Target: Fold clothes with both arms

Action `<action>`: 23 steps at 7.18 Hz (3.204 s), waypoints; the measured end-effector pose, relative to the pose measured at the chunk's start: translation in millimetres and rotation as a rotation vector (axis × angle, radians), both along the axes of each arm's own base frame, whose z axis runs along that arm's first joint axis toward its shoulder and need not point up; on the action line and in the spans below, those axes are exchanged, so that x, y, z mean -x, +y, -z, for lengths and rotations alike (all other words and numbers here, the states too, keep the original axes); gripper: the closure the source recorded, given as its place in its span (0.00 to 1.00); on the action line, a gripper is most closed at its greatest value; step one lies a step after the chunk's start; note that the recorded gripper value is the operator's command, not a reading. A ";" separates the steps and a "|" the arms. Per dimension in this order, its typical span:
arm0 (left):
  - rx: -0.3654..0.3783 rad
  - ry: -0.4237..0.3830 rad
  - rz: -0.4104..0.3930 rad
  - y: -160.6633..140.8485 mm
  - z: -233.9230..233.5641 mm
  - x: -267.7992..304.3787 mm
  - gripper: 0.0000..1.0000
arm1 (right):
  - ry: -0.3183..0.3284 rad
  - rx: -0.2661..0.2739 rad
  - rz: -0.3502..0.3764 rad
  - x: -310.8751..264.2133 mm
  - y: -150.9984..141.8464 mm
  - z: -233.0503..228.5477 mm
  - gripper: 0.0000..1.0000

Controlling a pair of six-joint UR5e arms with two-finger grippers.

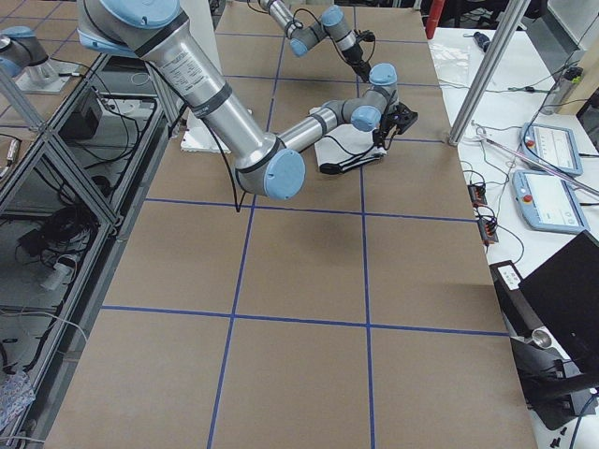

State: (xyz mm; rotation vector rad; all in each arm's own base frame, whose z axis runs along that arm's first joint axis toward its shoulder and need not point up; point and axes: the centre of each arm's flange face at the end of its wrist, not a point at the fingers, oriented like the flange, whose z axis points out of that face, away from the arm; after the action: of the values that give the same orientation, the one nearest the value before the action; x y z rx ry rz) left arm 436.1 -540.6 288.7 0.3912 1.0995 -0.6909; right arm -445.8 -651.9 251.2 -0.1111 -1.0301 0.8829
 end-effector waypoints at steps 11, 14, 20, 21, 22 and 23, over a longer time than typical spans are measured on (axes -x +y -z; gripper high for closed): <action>-0.442 -0.591 -0.632 -116.7 -159.5 344.7 0.00 | 0.254 -0.491 0.598 -344.2 40.8 -334.3 0.00; -0.400 -0.630 -0.763 -114.3 -210.3 458.6 0.00 | 0.288 -0.467 0.679 -422.9 80.6 -391.5 0.00; -0.303 -0.501 -0.726 -15.2 -245.5 493.9 0.00 | 0.299 -0.434 0.725 -450.9 119.9 -373.2 0.00; -0.306 -0.498 -0.717 -17.9 -240.9 487.5 0.00 | 0.299 -0.431 0.727 -449.3 121.3 -374.4 0.00; -0.317 -0.499 -0.713 -18.2 -238.6 484.3 0.00 | 0.298 -0.429 0.731 -446.9 121.7 -374.9 0.00; -0.325 -0.499 -0.709 -17.8 -236.3 483.2 0.00 | 0.298 -0.429 0.736 -443.5 121.7 -374.9 0.00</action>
State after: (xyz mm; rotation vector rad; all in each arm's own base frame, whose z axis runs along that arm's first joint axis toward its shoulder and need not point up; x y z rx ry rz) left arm -47.0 -558.5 525.1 0.3874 0.7853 0.2148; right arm -2.4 -530.1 626.1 0.0087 -0.7864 -0.0015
